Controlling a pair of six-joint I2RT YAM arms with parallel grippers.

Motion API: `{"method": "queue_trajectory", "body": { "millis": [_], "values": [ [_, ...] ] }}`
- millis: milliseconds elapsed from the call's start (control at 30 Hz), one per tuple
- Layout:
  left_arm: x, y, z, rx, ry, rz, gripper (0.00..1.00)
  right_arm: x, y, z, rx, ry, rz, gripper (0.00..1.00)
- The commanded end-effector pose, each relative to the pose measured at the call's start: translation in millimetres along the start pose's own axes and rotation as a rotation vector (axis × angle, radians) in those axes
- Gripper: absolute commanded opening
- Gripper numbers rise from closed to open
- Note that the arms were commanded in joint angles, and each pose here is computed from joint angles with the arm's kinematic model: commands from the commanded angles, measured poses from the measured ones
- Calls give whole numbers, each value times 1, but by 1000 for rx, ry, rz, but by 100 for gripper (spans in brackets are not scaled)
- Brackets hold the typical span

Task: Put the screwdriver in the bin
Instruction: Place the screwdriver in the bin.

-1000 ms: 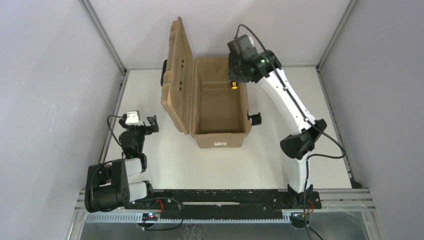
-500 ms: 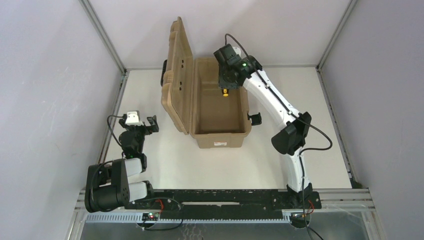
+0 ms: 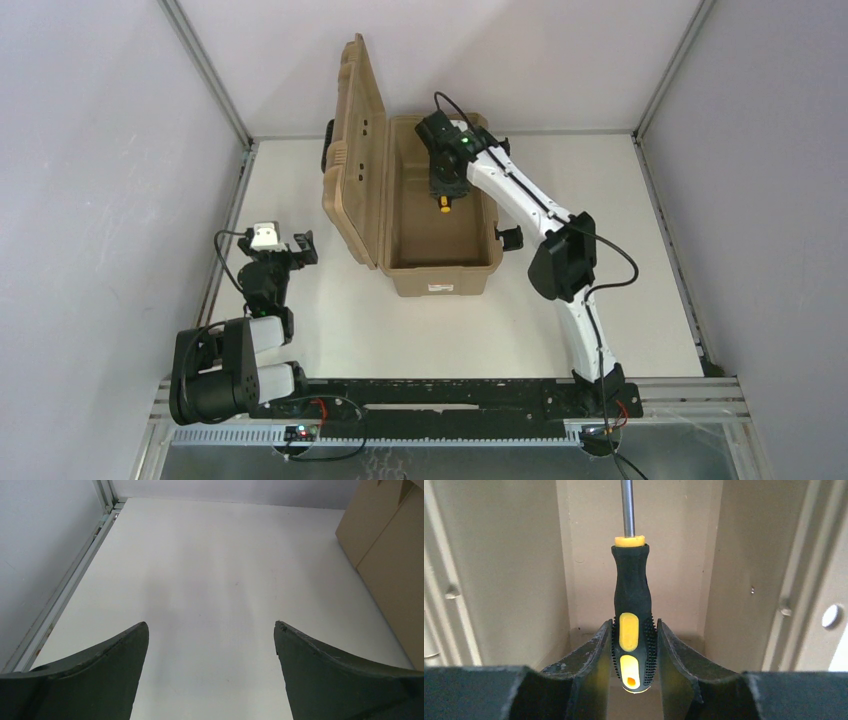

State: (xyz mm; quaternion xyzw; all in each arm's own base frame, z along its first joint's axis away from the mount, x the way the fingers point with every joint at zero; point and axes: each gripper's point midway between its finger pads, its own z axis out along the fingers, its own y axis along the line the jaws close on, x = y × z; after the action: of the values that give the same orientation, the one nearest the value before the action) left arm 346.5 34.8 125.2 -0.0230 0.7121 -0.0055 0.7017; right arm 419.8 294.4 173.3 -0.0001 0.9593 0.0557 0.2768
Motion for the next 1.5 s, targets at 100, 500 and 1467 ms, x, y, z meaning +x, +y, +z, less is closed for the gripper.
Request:
{"method": "queue_trajectory", "body": {
  "millis": [100, 500, 1467],
  "values": [
    [-17, -2, -1, 7, -81, 3, 100, 9, 11, 21, -23, 28, 1, 0],
    [-17, -2, -1, 8, -81, 3, 100, 34, 12, 61, -16, 115, 25, 0],
    [-17, -2, -1, 7, -81, 3, 100, 59, -3, 117, 38, 197, 74, 0]
  ]
}}
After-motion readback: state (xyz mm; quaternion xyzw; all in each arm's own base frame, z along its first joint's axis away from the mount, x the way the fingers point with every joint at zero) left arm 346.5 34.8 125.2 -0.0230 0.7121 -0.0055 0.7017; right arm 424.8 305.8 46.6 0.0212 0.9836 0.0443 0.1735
